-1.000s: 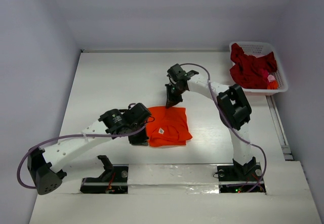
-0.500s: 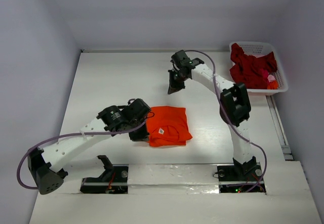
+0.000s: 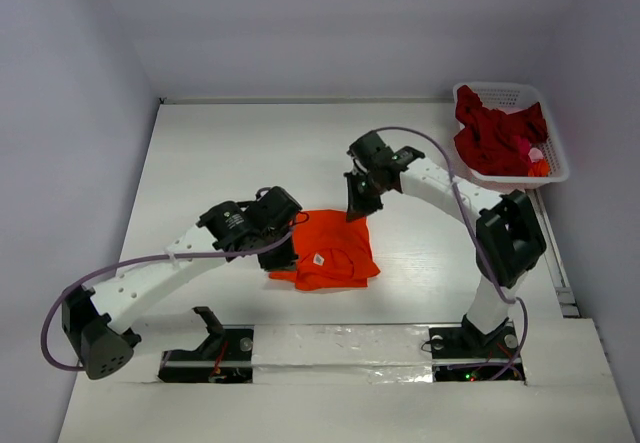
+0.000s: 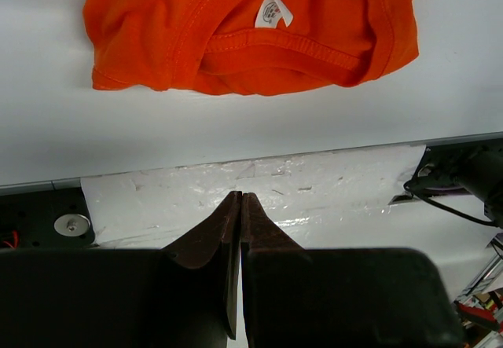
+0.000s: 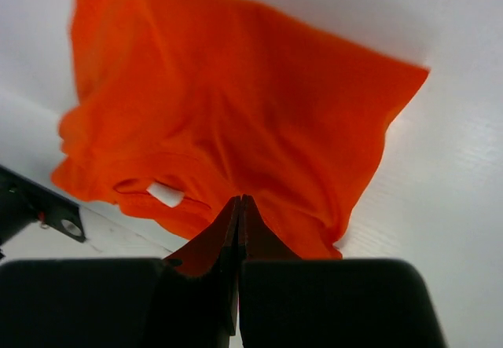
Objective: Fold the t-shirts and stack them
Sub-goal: Smooth out wrinkles on the folded tshirt
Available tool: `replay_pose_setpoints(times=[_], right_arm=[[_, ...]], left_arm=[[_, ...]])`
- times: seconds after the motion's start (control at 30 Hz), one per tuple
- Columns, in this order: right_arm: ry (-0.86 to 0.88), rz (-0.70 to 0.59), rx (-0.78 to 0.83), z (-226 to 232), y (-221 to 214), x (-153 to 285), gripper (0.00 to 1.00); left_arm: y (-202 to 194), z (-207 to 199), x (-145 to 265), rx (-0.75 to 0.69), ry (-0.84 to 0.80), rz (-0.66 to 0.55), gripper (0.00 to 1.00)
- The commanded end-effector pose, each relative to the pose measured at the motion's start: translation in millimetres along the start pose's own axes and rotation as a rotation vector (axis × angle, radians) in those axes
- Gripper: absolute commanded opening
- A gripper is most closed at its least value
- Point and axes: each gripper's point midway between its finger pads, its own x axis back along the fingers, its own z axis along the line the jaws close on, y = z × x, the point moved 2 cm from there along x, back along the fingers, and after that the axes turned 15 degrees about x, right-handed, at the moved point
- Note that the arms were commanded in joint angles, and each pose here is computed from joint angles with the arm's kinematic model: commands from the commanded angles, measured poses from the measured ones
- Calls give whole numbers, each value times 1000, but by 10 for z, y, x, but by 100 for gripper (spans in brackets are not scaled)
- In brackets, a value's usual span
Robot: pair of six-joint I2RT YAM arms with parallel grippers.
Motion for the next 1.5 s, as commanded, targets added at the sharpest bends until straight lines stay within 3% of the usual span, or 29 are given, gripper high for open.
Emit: replay_pose_setpoints(times=[0.0, 0.5, 0.87, 1.2, 1.47], right_arm=[[16, 16, 18, 112, -215, -159, 0], [103, 135, -4, 404, -590, -632, 0], [133, 207, -69, 470, -653, -880, 0], [132, 202, -92, 465, -412, -996, 0], [104, 164, -134, 174, -100, -978, 0]], left_arm=[[98, -129, 81, -14, -37, -31, 0], [201, -329, 158, -35, -61, -35, 0], [472, -703, 356, -43, -116, -119, 0], [572, -607, 467, -19, -113, -147, 0], [610, -501, 537, 3, -111, -157, 0]])
